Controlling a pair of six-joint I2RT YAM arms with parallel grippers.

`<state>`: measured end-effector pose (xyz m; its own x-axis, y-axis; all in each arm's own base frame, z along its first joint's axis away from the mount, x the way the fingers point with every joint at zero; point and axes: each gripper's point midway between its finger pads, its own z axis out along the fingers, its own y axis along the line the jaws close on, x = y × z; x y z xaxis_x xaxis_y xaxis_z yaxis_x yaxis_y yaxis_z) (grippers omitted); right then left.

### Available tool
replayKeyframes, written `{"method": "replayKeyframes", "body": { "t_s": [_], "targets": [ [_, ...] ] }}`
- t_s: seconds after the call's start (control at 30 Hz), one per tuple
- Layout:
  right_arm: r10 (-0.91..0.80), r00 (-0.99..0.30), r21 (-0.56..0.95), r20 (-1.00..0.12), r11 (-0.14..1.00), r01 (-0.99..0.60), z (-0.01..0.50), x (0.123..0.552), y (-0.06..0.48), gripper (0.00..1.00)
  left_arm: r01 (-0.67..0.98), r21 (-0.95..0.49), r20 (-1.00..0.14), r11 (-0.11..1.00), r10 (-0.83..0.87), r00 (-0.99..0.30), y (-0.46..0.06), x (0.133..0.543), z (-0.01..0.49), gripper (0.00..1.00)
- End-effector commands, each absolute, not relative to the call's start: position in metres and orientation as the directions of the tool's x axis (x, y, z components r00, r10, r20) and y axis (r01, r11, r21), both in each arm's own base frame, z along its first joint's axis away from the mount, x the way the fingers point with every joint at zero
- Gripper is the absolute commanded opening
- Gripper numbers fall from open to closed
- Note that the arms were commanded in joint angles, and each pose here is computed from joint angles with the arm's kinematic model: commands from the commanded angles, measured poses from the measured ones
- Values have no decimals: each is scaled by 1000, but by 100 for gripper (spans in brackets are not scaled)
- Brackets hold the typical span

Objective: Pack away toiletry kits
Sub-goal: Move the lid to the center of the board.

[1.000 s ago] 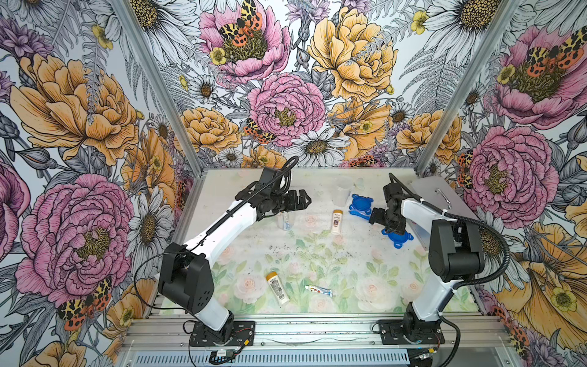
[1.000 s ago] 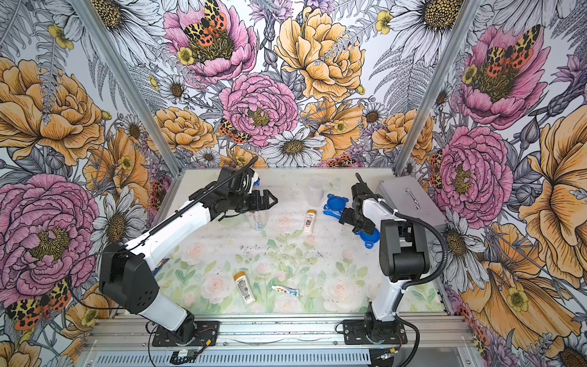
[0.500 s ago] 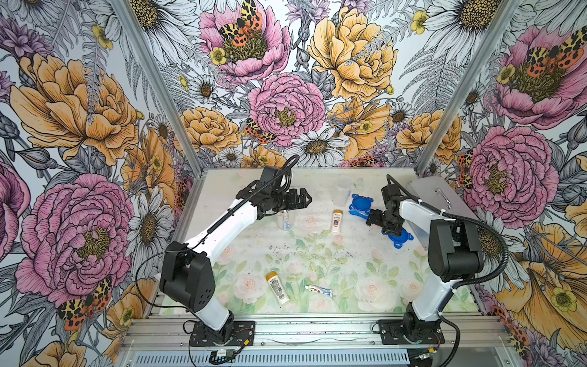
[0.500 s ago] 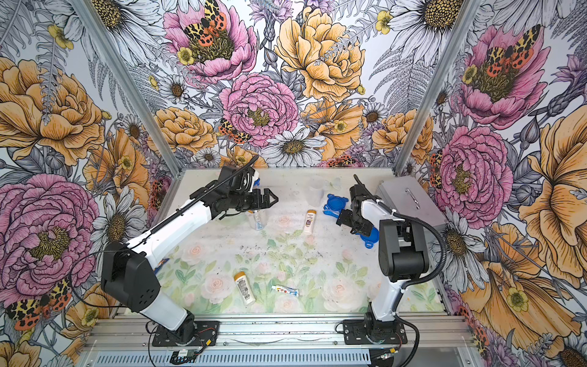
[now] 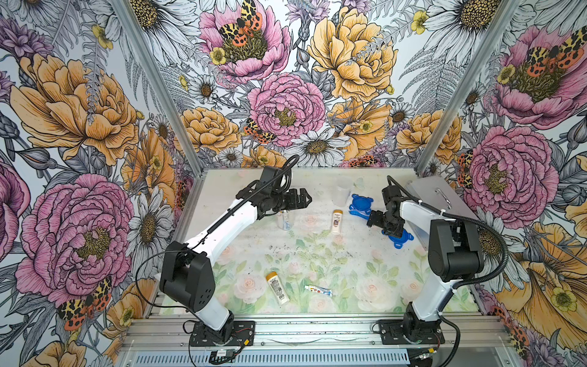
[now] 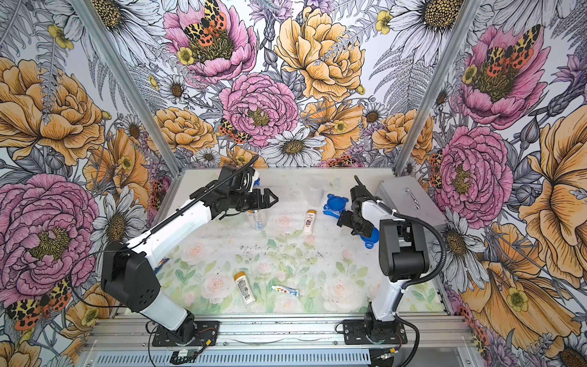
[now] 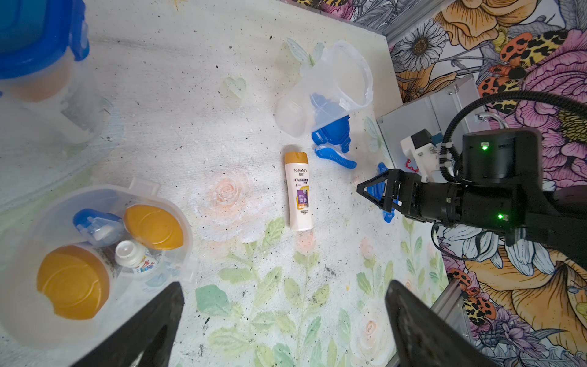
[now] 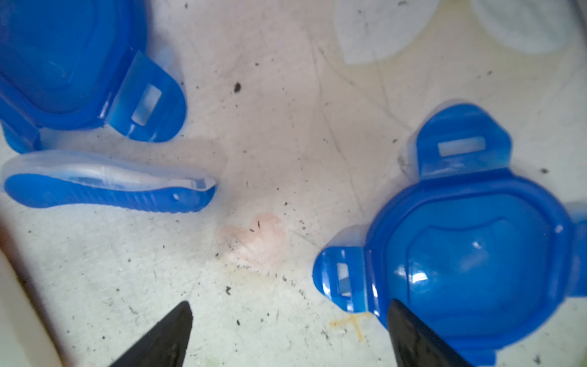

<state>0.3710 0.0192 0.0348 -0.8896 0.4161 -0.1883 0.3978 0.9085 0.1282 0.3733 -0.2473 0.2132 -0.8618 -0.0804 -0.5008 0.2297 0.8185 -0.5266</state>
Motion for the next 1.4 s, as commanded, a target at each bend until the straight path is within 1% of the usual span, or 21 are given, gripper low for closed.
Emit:
{"method": "replayKeyframes", "body": {
  "t_s": [0.0,0.3,0.43,0.53,0.7,0.87,1.07,1.27,1.37],
  "targets": [
    [418,-886,130,-200,908,399,33,373,16,95,237,-534,-514,812,-89,-853,-250,379,217,99],
    [442,-881,159,-171,894,418,25,369,15,95,247,-536,-519,808,-84,-851,-254,385,219,99],
    [430,-891,201,-143,894,400,22,369,25,95,250,-538,-518,805,-82,-852,-256,387,219,99],
    [405,-903,206,-141,905,373,23,367,35,95,254,-539,-516,803,-77,-853,-258,388,219,98],
    [356,-928,236,-109,916,324,20,359,68,95,252,-543,-511,801,-76,-856,-259,391,217,99],
    [263,-962,280,-68,931,235,15,351,119,95,249,-547,-504,800,-76,-860,-259,392,215,99],
    [124,-990,325,-61,941,97,15,344,179,95,244,-548,-496,800,-76,-865,-259,393,211,99],
    [55,-994,372,-95,928,16,31,346,196,94,240,-546,-493,803,-76,-867,-257,394,209,99],
    [43,-991,388,-126,921,-9,44,345,197,94,218,-537,-501,815,-101,-859,-245,394,219,99]
  ]
}}
